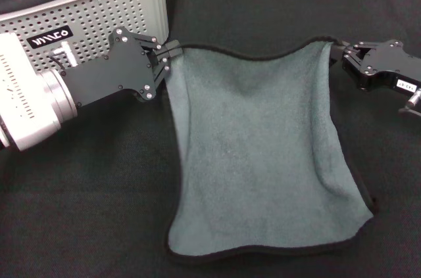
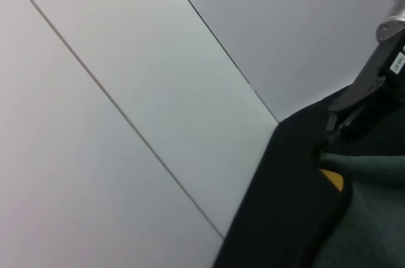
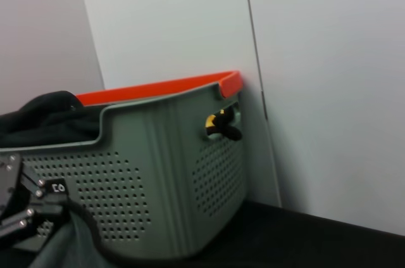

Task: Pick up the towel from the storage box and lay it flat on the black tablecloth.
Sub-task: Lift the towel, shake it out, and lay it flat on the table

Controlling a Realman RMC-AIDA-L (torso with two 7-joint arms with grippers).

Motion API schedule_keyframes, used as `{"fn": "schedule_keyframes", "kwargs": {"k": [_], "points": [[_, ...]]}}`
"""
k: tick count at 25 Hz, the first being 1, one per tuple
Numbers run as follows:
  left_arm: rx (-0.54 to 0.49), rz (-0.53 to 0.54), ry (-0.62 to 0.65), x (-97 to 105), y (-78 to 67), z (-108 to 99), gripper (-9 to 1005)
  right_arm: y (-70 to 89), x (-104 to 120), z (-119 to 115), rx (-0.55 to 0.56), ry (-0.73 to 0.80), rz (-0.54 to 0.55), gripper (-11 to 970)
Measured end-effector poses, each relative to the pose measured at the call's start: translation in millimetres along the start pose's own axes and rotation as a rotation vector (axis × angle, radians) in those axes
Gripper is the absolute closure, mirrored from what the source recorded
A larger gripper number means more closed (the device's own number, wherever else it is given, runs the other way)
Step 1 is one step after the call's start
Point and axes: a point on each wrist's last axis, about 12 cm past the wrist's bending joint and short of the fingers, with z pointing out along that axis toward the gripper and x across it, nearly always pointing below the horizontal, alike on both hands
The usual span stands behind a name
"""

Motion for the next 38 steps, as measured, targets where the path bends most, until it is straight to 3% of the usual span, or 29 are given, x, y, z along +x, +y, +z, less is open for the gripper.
{"fn": "schedule_keyframes", "kwargs": {"k": [11, 26, 38], "points": [[0.02, 0.092, 0.077, 7.4, -4.4, 9.9, 951, -2.6, 0.9, 4.6, 0.022, 0.023, -0.004, 947], [-0.04, 0.116, 0.095, 14.4, -14.7, 16.9, 950, -8.1, 3.8, 24.8, 0.072, 0.103, -0.008, 947], [-0.052, 0.149, 0.147, 20.1, -13.0, 30.1, 949, -15.1, 2.0, 33.3, 0.125, 0.141, -0.031, 947]]}}
